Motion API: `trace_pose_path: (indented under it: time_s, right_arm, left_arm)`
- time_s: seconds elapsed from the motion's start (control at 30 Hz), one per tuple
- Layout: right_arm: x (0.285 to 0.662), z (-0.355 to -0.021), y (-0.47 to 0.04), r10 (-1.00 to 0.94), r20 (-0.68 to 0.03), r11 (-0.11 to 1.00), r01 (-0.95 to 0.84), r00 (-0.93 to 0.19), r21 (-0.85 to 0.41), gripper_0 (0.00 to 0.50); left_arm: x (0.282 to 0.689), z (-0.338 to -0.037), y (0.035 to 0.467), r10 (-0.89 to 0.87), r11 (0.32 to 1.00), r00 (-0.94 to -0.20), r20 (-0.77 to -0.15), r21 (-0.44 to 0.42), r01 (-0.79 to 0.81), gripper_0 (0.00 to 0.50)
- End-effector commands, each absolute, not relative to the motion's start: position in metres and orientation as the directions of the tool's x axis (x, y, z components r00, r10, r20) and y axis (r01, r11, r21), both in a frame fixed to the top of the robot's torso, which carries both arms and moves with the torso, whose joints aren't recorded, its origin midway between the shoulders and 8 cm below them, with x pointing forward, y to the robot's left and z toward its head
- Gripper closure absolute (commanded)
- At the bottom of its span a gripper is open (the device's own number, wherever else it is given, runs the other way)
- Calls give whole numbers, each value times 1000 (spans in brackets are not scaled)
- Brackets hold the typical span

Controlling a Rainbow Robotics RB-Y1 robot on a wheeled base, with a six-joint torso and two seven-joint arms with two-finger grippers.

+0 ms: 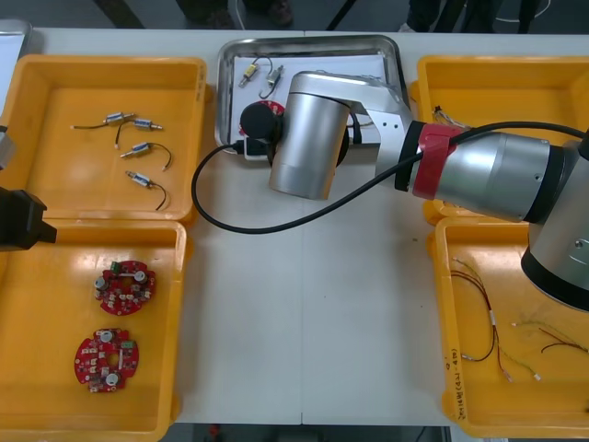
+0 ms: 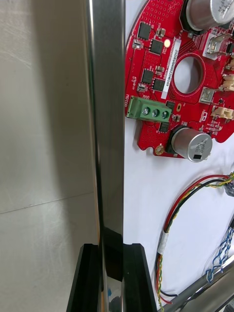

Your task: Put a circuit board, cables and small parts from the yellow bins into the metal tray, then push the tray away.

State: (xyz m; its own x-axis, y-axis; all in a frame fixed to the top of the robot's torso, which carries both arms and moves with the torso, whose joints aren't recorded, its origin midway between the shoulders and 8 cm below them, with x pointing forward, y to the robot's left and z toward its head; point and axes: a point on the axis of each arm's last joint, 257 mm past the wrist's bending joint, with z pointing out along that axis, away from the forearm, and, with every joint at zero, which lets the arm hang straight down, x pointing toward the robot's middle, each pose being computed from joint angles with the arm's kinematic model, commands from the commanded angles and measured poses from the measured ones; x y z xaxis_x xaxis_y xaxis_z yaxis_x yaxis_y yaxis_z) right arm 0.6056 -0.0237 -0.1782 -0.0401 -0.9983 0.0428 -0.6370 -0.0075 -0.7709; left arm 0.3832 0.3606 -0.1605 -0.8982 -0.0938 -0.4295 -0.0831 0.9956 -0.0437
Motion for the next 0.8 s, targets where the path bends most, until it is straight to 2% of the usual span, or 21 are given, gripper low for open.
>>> trace_pose_path:
  time_s: [0.03,0.3,0.33,0.4,0.43,0.5,0.73,0.8]
  right_arm:
    - [612,-145,2,-997,71,-73,-586,25,-807,500]
    - [615,-146,-2,-997,73,-68,-587,15,-807,500]
    - [615,-146,-2,-997,73,-68,-587,15,-807,475]
    - [614,-146,-4,-997,76,-69,-589,13,-805,207]
    - [614,-146,-4,-997,76,-69,-589,13,-805,164]
    - [614,-146,-5,-997,80,-70,-590,10,-804,7]
    - [613,-146,-6,-997,74,-60,-599,2,-799,0]
    - [610,-145,-5,-999,50,-32,-619,-12,-785,0]
  left_arm:
    - [379,-148,376,-13,999,-893,-449,30,-30,0]
    - [379,-148,376,-13,999,-893,-449,30,-30,0]
    - [379,-148,376,-13,999,-893,-449,30,-30,0]
    - [379,-148,376,-13,999,-893,-449,30,-30,0]
    - [379,-148,376,-13,999,-893,-449,30,-30,0]
    - [379,-148,376,-13,999,-893,-449,30,-30,0]
    - [379,-148,376,-13,999,-893,-449,30,-30,0]
    - [379,-148,376,-13,999,-893,-449,30,-30,0]
